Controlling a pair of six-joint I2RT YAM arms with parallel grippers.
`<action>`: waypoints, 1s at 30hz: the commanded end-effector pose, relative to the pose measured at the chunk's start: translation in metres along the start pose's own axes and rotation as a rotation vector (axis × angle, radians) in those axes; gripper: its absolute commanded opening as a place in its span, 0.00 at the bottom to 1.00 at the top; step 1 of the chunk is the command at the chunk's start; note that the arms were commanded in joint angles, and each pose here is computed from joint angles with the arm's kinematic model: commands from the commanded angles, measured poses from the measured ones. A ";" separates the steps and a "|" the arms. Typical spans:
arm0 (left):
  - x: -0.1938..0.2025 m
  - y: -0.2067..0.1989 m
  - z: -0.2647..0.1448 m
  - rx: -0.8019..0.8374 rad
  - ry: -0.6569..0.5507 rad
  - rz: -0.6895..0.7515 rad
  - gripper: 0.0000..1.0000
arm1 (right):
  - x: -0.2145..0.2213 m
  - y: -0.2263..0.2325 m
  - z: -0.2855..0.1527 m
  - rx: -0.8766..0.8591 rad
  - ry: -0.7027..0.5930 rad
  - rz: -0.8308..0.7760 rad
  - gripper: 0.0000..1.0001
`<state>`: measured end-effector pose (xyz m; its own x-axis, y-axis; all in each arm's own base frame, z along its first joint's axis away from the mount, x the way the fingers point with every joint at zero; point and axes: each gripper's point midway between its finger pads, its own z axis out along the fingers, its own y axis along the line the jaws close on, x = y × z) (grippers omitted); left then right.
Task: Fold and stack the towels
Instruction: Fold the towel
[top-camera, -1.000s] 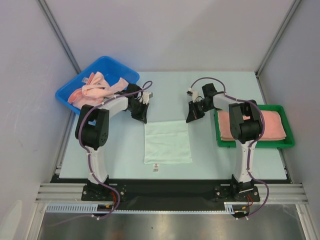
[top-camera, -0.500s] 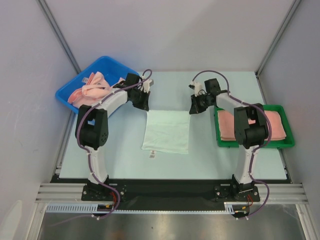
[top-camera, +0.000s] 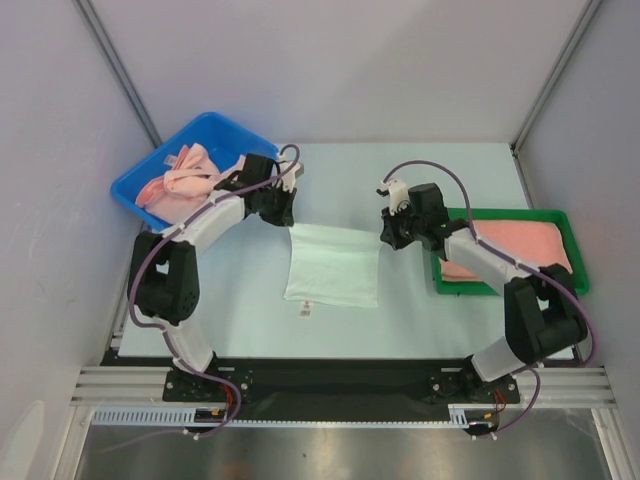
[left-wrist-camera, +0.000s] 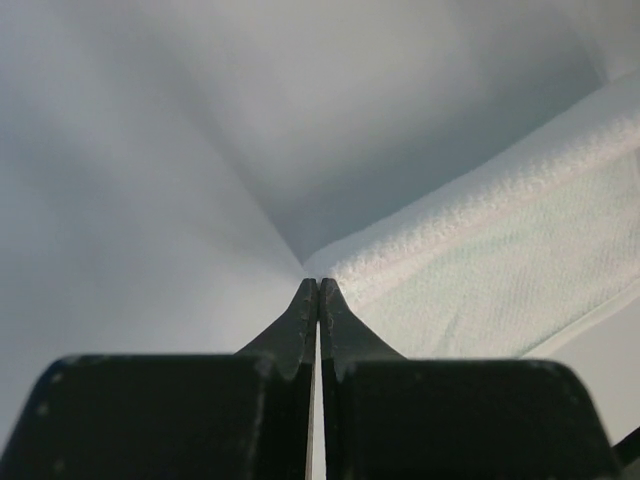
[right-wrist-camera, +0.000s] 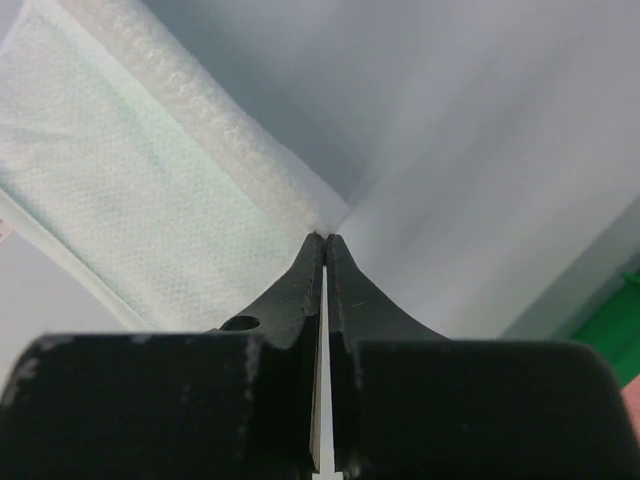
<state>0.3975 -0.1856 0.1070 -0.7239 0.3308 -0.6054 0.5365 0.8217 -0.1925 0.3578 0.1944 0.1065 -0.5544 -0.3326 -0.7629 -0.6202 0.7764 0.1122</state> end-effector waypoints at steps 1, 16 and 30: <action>0.006 -0.004 -0.017 -0.042 -0.038 0.037 0.00 | -0.021 0.001 -0.025 0.100 -0.105 -0.014 0.00; 0.082 -0.048 -0.039 0.003 0.036 0.001 0.00 | 0.052 0.068 -0.041 0.070 0.019 0.127 0.00; 0.126 -0.066 -0.043 0.027 0.144 -0.053 0.03 | 0.100 0.097 -0.039 0.029 0.131 0.202 0.00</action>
<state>0.2625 -0.1802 0.0764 -0.7933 0.3625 -0.4892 0.5214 0.8194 -0.2383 0.2266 0.2150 0.0672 -0.7187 -0.2577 -0.6458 -0.5003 0.8367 0.2229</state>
